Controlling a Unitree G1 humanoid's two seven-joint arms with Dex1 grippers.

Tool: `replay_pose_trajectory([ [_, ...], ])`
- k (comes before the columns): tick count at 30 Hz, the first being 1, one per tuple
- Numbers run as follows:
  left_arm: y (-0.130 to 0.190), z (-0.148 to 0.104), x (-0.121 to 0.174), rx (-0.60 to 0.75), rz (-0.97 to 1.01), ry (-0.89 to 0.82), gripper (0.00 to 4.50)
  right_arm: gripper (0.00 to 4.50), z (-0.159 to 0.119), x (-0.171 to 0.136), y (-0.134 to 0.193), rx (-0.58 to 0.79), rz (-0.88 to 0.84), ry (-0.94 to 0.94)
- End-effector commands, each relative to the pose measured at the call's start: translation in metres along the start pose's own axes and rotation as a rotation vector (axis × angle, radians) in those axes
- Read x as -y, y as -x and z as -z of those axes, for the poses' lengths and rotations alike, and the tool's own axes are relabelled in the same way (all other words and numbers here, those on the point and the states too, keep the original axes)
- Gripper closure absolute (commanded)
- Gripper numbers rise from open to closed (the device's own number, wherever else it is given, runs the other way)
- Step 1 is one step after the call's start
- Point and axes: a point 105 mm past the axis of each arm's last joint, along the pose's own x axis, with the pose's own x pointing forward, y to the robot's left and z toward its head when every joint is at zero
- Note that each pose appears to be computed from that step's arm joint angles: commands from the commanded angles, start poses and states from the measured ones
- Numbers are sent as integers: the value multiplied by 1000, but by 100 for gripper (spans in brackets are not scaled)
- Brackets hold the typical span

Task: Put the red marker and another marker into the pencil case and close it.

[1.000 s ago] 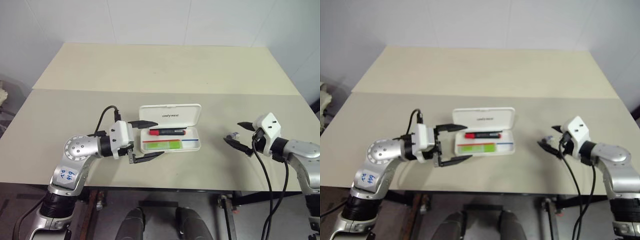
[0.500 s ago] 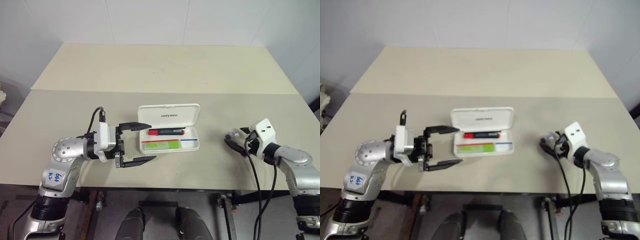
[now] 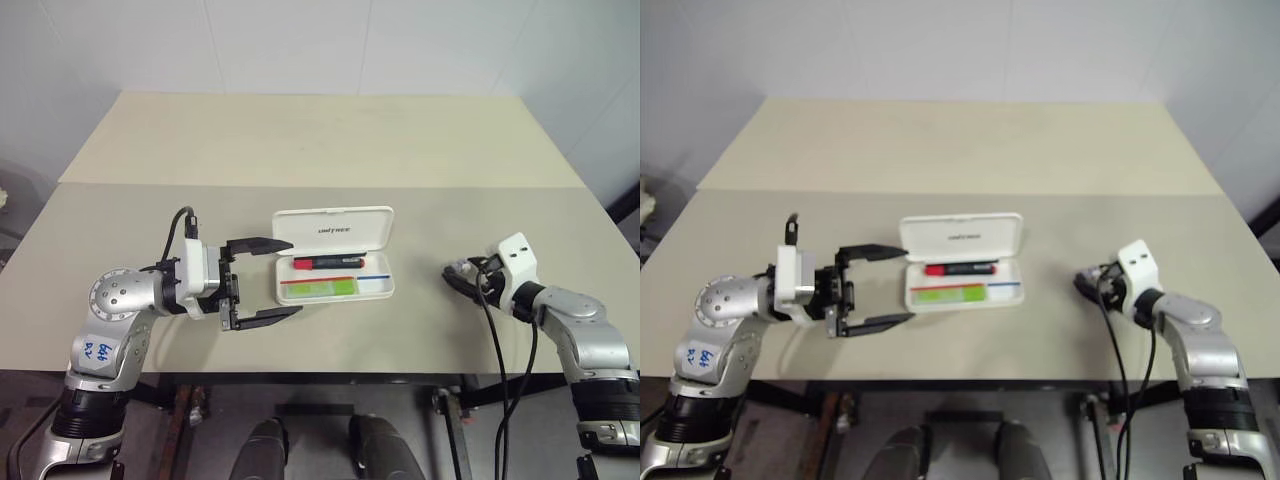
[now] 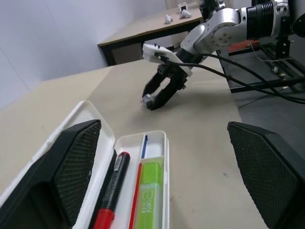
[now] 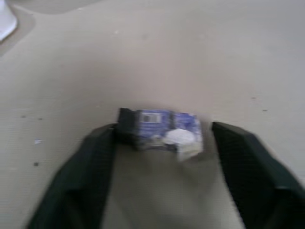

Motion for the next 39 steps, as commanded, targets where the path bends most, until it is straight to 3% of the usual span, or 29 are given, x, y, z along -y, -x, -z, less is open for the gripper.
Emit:
replay_pose_trajectory([
  [1, 4, -9, -6, 25, -21, -45, 0, 254, 31, 9, 5, -118, 73, -49],
  [3, 4, -10, -6, 28, -21, -47, 0, 290, 30, 8, 4, -114, 71, -45],
  [8, 5, -9, -7, 32, -20, -50, 0, 290, 7, 9, 9, -29, 66, 19],
  [13, 7, -8, -8, 29, -17, -49, 0, 290, -33, -4, 17, 88, 21, 79],
  [23, 11, -2, -15, 27, -8, -44, 0, 290, -94, -103, 35, 281, -217, 43],
  [28, 11, 0, -18, 45, 1, -40, 0, 290, -97, -130, 40, 249, -250, 46],
  [39, 25, 6, -19, 58, 41, -13, 0, 290, -93, -159, 21, 40, -196, 45],
])
